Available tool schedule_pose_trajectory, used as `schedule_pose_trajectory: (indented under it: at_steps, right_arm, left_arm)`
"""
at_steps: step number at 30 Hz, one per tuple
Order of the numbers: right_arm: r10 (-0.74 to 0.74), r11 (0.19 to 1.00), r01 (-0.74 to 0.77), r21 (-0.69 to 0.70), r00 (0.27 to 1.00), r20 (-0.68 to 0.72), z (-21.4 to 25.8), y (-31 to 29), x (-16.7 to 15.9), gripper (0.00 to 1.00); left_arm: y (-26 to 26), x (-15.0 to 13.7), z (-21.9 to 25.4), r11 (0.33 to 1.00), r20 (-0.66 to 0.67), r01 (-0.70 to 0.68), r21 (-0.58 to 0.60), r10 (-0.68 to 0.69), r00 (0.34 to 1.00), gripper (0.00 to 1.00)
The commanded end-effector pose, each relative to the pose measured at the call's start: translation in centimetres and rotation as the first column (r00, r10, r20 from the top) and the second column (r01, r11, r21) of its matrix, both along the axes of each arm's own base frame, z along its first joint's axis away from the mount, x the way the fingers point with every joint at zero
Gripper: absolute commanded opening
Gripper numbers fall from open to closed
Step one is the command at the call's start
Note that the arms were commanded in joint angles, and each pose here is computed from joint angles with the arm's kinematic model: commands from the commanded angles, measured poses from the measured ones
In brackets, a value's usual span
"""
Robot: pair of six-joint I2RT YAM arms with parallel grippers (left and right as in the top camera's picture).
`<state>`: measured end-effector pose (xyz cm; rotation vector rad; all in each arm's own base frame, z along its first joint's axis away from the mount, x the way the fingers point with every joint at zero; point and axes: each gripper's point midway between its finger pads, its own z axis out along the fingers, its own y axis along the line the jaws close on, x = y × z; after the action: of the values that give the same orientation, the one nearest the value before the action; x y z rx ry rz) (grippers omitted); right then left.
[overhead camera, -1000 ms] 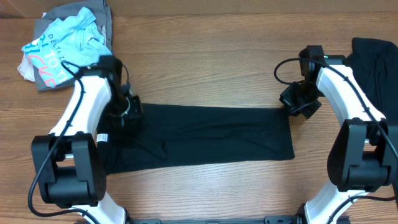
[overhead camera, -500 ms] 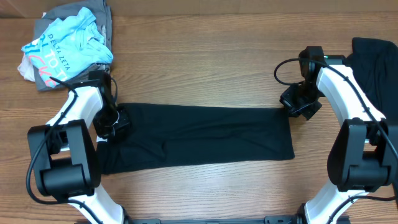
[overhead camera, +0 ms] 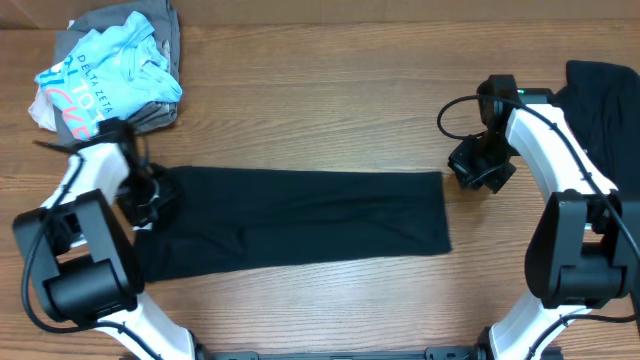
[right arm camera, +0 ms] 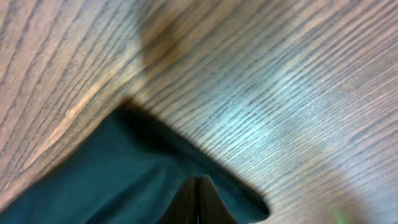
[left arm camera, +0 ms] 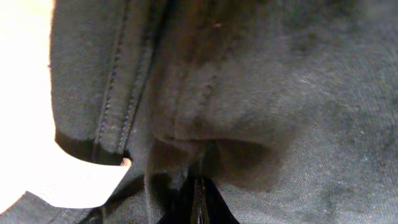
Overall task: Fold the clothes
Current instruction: 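Pull the shirt's ends outward with both grippers to straighten it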
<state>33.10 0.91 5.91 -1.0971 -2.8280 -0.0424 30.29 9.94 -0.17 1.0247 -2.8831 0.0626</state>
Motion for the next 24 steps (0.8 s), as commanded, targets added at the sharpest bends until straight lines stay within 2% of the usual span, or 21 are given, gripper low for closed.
schedule_pose_trajectory:
  at_steps: [1, 8, 12, 13, 14, 16, 18, 20, 24]
  right_arm:
    - [0.042, 0.999, -0.041, -0.021, 0.999, 0.033, 0.3, 0.4, 0.9, 0.04]
    - [0.106, 0.994, -0.105, -0.021, 0.993, 0.059, 0.7, 1.9, 1.5, 0.04]
    - [0.08, 0.997, -0.078, -0.017, 0.993, 0.093, 2.5, 1.1, 1.9, 0.04]
    - [0.066, 0.998, -0.065, -0.018, 0.993, 0.101, 3.0, 0.7, 1.9, 0.08]
    - [0.049, 0.999, -0.048, -0.018, 0.993, 0.108, 3.5, 0.1, 1.9, 0.14]
    - [0.039, 0.999, -0.042, 0.019, 0.992, 0.12, 3.9, -0.6, 1.9, 0.4]
    - [0.088, 0.986, -0.108, 0.128, 0.985, 0.149, 4.1, -0.1, 2.0, 0.62]
    - [0.134, 0.956, -0.177, 0.235, 0.973, 0.187, 4.2, 0.7, 1.9, 0.79]
    - [0.179, 0.928, -0.234, 0.289, 0.963, 0.203, 3.6, 0.4, 1.1, 0.92]
  left_arm:
    - [3.2, -1.8, -1.2, 0.993, -0.084, -0.089, 0.073, 0.095, 0.992, 0.04]
    - [4.5, -1.2, 1.2, 0.988, -0.087, -0.135, 0.074, 0.142, 0.986, 0.13]
    - [4.9, 0.0, 4.3, 0.987, -0.079, -0.145, 0.075, 0.151, 0.985, 0.3]
    - [5.0, 0.3, 5.2, 0.987, -0.073, -0.145, 0.076, 0.151, 0.986, 0.34]
    - [5.1, 0.6, 6.2, 0.987, -0.064, -0.146, 0.073, 0.151, 0.986, 0.38]
    - [4.6, 1.3, 8.1, 0.989, -0.033, -0.142, 0.039, 0.143, 0.989, 0.49]
    - [3.1, 2.2, 9.8, 0.994, 0.018, -0.098, -0.054, 0.1, 0.995, 0.69]
    - [0.3, 3.2, 11.3, 0.98, 0.096, -0.008, -0.197, 0.028, 0.995, 1.0]
    - [-3.5, 3.6, 12.7, 0.925, 0.182, 0.151, -0.349, -0.091, 0.979, 1.0]
